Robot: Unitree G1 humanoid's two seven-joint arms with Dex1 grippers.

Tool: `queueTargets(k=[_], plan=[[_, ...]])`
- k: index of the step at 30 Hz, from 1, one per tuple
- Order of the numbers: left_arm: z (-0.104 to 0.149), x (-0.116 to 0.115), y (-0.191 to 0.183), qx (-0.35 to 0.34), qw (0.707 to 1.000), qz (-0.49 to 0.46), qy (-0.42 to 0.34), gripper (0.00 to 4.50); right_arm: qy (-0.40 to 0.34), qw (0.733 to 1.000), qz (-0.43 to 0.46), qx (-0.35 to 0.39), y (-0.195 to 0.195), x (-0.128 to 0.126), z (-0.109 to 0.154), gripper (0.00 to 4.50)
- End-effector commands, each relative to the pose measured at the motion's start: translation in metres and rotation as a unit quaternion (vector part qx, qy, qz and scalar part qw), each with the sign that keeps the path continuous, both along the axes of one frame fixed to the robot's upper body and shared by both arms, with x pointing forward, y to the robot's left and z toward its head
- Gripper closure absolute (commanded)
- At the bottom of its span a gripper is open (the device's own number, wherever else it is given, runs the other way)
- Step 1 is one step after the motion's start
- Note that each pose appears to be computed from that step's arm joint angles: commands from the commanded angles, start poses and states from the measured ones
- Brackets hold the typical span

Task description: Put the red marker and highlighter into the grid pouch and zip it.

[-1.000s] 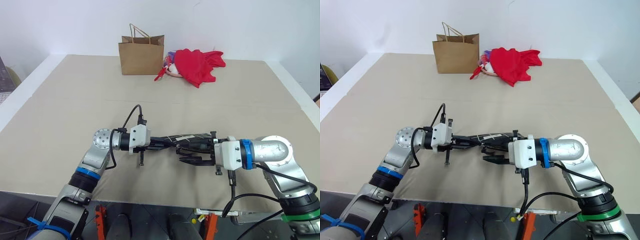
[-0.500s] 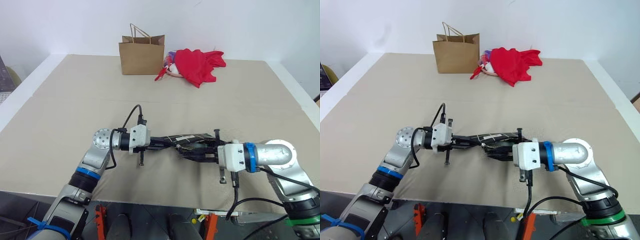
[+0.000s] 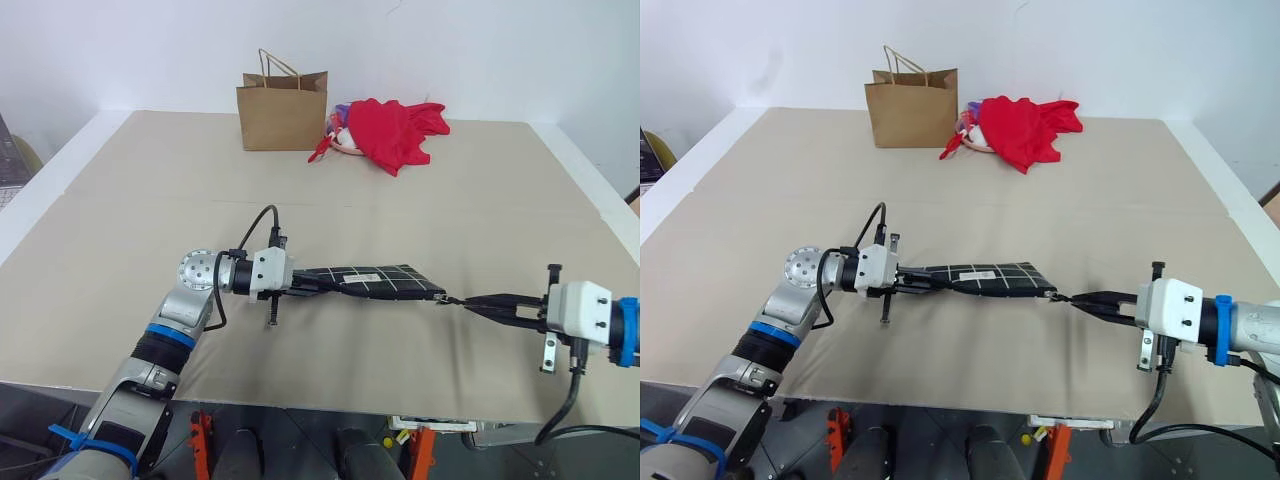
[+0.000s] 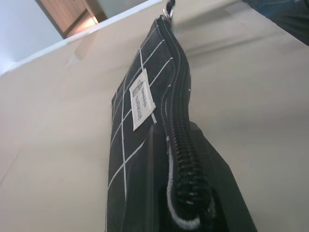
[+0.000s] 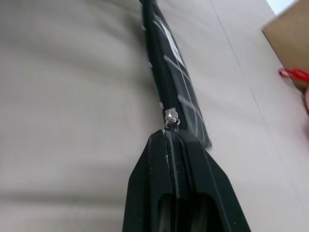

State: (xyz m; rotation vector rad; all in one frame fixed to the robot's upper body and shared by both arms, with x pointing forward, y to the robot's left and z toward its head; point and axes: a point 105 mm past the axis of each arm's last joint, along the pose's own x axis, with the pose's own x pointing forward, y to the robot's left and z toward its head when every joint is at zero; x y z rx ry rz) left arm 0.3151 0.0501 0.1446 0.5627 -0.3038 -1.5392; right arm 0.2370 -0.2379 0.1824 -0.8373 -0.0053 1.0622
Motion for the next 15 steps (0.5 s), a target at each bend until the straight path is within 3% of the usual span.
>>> queueTargets(k=[1, 2, 5, 8, 9, 11, 13, 15], plan=[[0.007, 0.004, 0.005, 0.004, 1.000, 0.004, 0.026, 4.50, -0.005, 0.998, -0.016, 0.057, 0.005, 0.002, 0.017, 4.43], [0.007, 0.004, 0.005, 0.006, 0.999, 0.003, 0.041, 3.84, 0.009, 0.996, -0.024, 0.088, 0.008, 0.004, 0.019, 4.50], [0.011, 0.005, 0.006, -0.002, 0.996, 0.011, 0.083, 2.85, 0.043, 0.980, -0.083, 0.176, 0.008, 0.016, 0.023, 3.65], [0.022, 0.011, 0.013, -0.038, 0.989, 0.044, 0.139, 1.50, 0.079, 0.963, -0.135, 0.217, 0.003, 0.021, 0.012, 2.28], [0.024, 0.012, 0.017, -0.045, 0.985, 0.055, 0.154, 0.84, 0.081, 0.958, -0.150, 0.230, 0.002, 0.022, 0.011, 1.61], [0.026, 0.016, 0.027, -0.056, 0.978, 0.090, 0.177, 0.15, 0.095, 0.935, -0.199, 0.276, -0.007, 0.026, 0.006, 0.82], [0.023, 0.020, 0.039, -0.066, 0.971, 0.135, 0.188, 0.00, 0.099, 0.911, -0.252, 0.310, -0.019, 0.027, -0.002, 0.02], [0.010, 0.023, 0.051, -0.058, 0.961, 0.184, 0.199, 0.00, 0.100, 0.888, -0.300, 0.334, -0.032, 0.027, -0.011, 0.02]])
